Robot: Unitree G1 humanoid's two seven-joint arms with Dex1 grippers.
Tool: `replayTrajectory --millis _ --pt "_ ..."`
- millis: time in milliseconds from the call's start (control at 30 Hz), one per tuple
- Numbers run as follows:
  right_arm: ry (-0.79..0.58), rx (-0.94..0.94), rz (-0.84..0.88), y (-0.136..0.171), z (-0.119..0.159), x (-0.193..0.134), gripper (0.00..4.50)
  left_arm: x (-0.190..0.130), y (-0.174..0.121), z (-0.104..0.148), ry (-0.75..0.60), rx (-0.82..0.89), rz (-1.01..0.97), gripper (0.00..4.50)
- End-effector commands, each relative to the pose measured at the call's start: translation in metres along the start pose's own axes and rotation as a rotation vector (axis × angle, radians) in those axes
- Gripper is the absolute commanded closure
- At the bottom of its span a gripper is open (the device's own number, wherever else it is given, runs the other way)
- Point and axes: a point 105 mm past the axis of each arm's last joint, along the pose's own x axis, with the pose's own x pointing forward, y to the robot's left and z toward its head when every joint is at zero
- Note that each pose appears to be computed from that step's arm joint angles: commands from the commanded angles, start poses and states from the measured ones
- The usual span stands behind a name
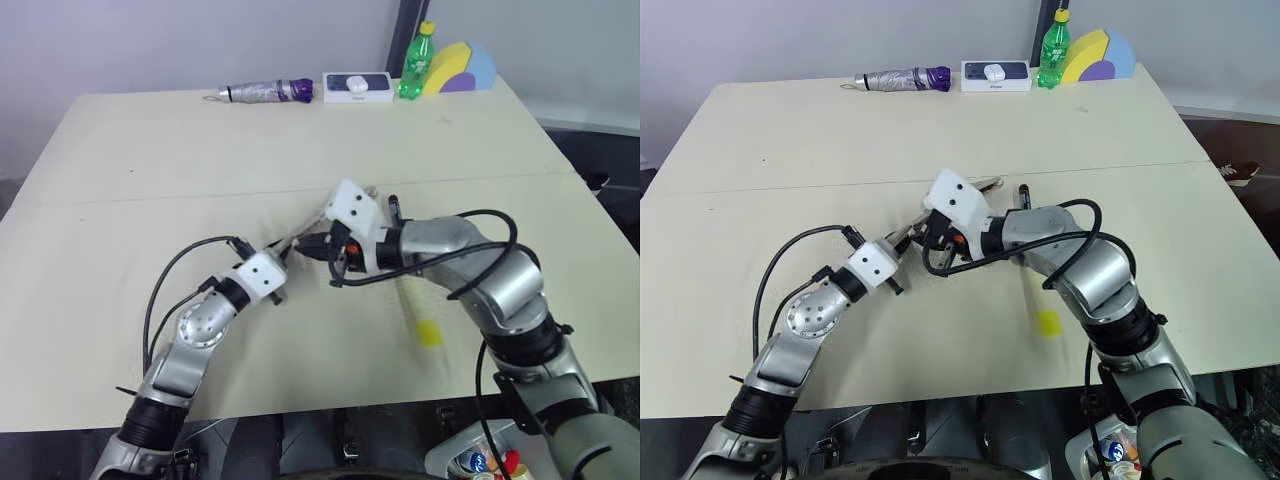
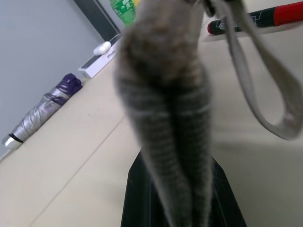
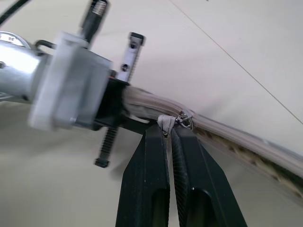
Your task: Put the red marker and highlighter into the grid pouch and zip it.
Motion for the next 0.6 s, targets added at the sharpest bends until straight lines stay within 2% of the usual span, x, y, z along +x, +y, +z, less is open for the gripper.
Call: replayTrajectory --millis 33,300,433,533,600 --pt "-0.084 -0.098 0.106 0.023 0.026 0.001 4.46 0.003 0.004 0.002 -0.008 0.020 0.023 4.50" --pt "-0.093 -0.111 0.139 0.028 0.028 0.002 4.46 0.013 0.005 0.003 -0.013 0.012 0.052 4.50" --pt "-0.081 -0.108 0.064 0.015 0.026 -0.003 4.46 0.015 0.003 0.005 -0.025 -0.005 0.050 4.50" --pt "-0.042 -0.075 0.015 -0.002 0.014 -0.019 3.49 0.012 0.003 0.004 -0.026 -0.015 0.042 4.50" --pt "0.005 -0.051 -0.087 -0.023 -0.002 -0.036 2.51 0.008 0.005 0.002 -0.021 -0.037 0.032 4.50"
